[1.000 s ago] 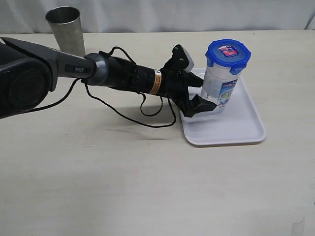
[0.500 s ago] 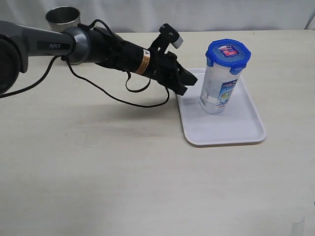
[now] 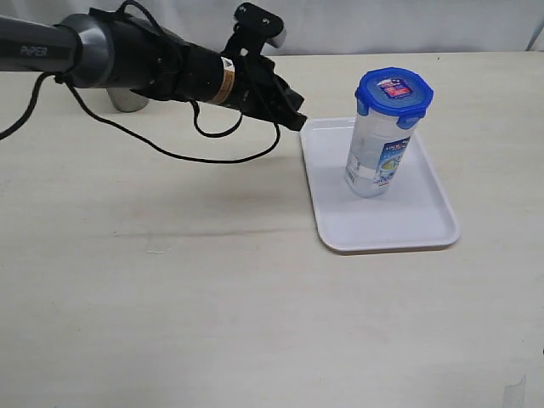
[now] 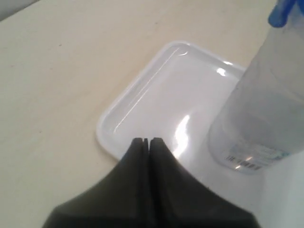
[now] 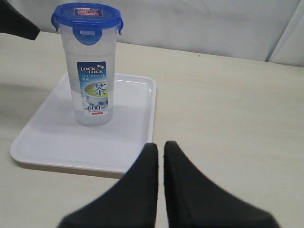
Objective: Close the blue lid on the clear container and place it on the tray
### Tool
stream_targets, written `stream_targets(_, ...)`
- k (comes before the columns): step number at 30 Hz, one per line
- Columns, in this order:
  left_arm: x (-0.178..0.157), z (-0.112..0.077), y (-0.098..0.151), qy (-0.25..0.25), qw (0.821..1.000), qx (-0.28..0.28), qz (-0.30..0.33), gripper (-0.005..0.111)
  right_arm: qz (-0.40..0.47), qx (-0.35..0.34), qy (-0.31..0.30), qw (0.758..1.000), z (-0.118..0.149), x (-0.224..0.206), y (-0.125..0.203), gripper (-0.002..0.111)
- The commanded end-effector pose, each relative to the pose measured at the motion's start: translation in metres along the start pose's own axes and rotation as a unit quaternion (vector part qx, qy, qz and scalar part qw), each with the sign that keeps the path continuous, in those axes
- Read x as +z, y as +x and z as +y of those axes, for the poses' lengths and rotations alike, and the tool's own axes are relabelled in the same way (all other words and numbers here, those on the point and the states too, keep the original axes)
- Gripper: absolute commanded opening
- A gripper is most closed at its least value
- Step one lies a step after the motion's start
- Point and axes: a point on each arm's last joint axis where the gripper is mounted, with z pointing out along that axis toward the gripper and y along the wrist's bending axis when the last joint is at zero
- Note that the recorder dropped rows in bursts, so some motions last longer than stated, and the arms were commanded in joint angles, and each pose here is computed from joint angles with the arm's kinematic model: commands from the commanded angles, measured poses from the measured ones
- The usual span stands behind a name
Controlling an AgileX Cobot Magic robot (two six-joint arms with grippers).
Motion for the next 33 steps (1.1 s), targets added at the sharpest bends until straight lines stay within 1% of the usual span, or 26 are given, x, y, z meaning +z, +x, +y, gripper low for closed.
stream_targets(1,-0.022,0.001,-0.003,-0.042,0.999,0.007,0.000,0.000,0.000,0.003,0.001,1.000,0.000,0.000,0.000,0.005)
stream_targets(7,-0.048,-0.006,-0.006,-0.066,0.998,0.013,-0.003,0.000,0.000,0.003,0.001,1.000,0.000,0.000,0.000,0.005)
stream_targets(13,-0.083,-0.010,-0.006,-0.120,0.993,0.015,-0.007,0.000,0.000,0.003,0.001,1.000,0.000,0.000,0.000,0.005)
stream_targets(17,-0.115,-0.010,-0.002,-0.194,0.981,0.014,-0.009,0.000,0.000,0.003,0.001,1.000,0.000,0.000,0.000,0.005)
stream_targets(21,-0.154,-0.012,0.007,-0.276,0.961,0.014,-0.011,0.000,0.000,0.003,0.001,1.000,0.000,0.000,0.000,0.005)
stream_targets(24,-0.183,-0.019,0.014,-0.312,0.950,0.014,-0.019,0.000,0.000,0.003,0.001,1.000,0.000,0.000,0.000,0.005)
stream_targets(28,-0.215,-0.033,0.022,-0.320,0.947,0.015,-0.037,0.000,0.000,0.003,0.001,1.000,0.000,0.000,0.000,0.005)
stream_targets(33,-0.259,-0.057,0.025,-0.307,0.947,0.015,-0.092,0.000,0.000,0.003,0.001,1.000,0.000,0.000,0.000,0.005)
